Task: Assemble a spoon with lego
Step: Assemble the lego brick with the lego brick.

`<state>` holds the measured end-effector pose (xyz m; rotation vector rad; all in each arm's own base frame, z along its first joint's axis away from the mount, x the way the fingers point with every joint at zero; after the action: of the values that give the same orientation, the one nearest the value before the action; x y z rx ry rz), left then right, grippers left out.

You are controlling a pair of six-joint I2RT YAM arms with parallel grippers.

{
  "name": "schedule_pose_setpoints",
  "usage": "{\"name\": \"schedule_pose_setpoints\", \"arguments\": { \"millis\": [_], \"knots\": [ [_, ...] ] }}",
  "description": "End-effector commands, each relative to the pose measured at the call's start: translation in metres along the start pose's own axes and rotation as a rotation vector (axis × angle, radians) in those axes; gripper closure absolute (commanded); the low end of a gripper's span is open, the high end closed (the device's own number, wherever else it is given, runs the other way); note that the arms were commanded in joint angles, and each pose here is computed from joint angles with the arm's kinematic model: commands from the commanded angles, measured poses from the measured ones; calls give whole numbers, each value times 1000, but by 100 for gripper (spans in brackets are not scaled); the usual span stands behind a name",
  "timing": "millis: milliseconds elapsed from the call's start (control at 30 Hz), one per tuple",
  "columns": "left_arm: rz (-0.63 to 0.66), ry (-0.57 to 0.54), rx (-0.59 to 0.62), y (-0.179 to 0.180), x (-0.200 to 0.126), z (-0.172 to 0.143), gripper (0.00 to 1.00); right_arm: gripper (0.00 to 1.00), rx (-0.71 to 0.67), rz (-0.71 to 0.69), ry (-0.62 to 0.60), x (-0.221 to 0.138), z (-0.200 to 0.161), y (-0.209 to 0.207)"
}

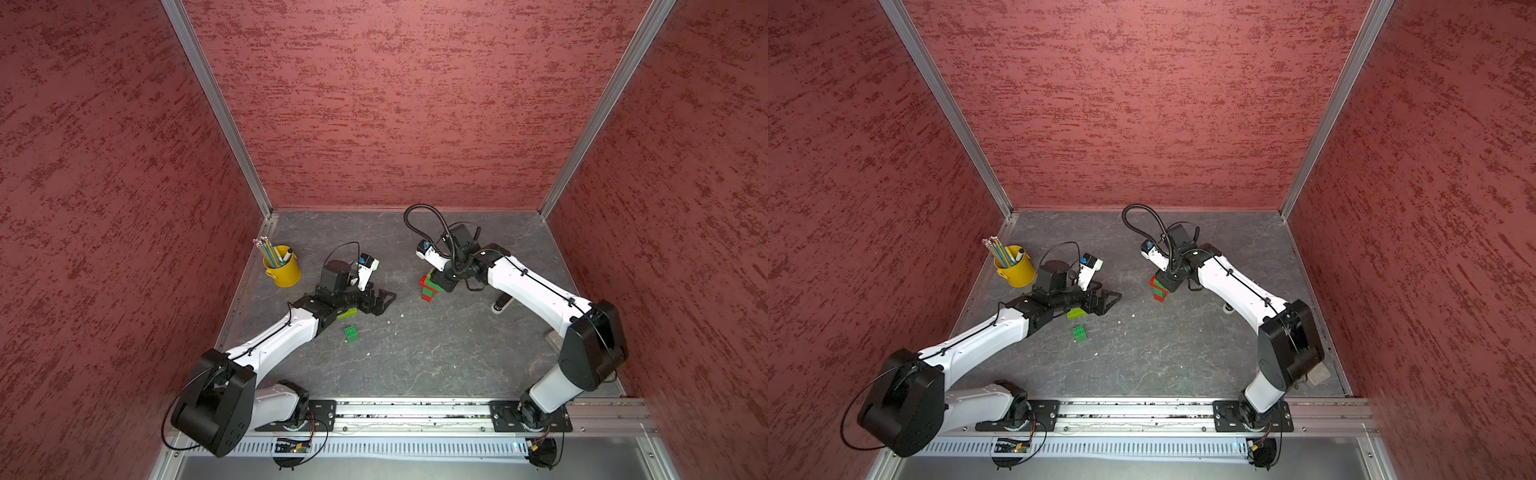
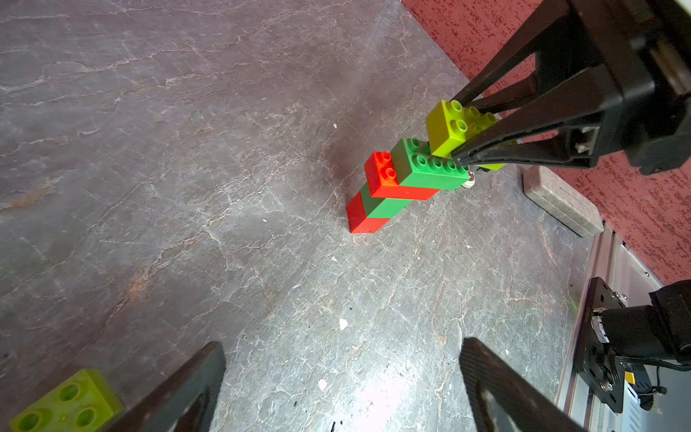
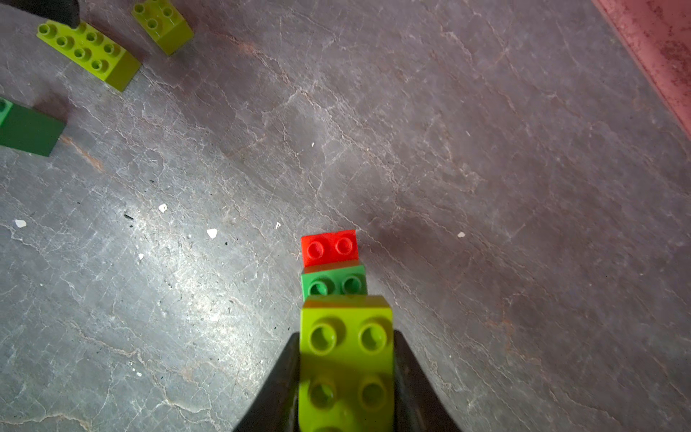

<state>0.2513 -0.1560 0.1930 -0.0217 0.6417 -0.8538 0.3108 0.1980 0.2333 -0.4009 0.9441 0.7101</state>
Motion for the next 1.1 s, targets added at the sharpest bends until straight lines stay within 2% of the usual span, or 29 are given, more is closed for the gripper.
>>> {"name": "schedule_pose_setpoints", "arguments": {
  "millis": [0, 1067],
  "knots": [
    [-7, -29, 22, -2, 2, 11, 0, 72, -11, 20, -38, 1, 3, 0],
    [-3, -7, 23, -2, 2, 7, 0, 73, -40, 23, 8, 20, -9, 0]
  ]
}}
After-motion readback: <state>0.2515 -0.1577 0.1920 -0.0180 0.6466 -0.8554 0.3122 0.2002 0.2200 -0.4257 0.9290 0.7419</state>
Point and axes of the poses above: each gripper's point midway between its finger pads, its own x axis out along the fingers, its own y axis along the line the jaws close on, z = x × y, the point moved 9 cm from there along -x, back along the fingers, and after that the axes turned 8 degrees about x, right-handed, at the moved point
